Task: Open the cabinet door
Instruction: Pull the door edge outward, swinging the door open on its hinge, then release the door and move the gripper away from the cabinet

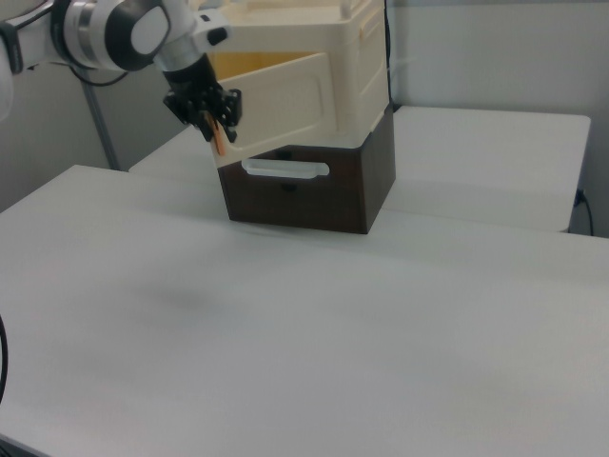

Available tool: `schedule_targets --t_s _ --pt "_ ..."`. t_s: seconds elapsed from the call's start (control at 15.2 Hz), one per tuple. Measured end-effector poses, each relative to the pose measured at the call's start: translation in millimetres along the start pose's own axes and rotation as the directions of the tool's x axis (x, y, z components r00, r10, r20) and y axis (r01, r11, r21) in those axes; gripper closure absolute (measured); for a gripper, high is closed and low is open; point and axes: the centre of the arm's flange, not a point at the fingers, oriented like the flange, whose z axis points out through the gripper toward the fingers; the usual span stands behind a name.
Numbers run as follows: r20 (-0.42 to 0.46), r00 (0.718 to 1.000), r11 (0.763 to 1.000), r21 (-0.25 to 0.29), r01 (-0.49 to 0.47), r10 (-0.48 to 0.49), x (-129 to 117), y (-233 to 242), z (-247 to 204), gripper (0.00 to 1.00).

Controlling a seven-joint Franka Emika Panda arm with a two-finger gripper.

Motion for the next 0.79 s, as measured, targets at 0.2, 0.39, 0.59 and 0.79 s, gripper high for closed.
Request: schedule_targets --t_s 0.2,0.39,0.59,0.79 --pt "0.094 0.995 1.000 0.017 0.011 -0.012 -26 49 -9 0.44" --pt "0.179 0.984 0.999 0.033 -0.025 0.019 -54 81 -28 0.14" --pt "0.260 0.965 0.997 0.056 -0.055 0.039 -78 89 -49 0.00" --pt "0.314 0.947 0.994 0.067 -0.089 0.064 -98 101 -65 0.00"
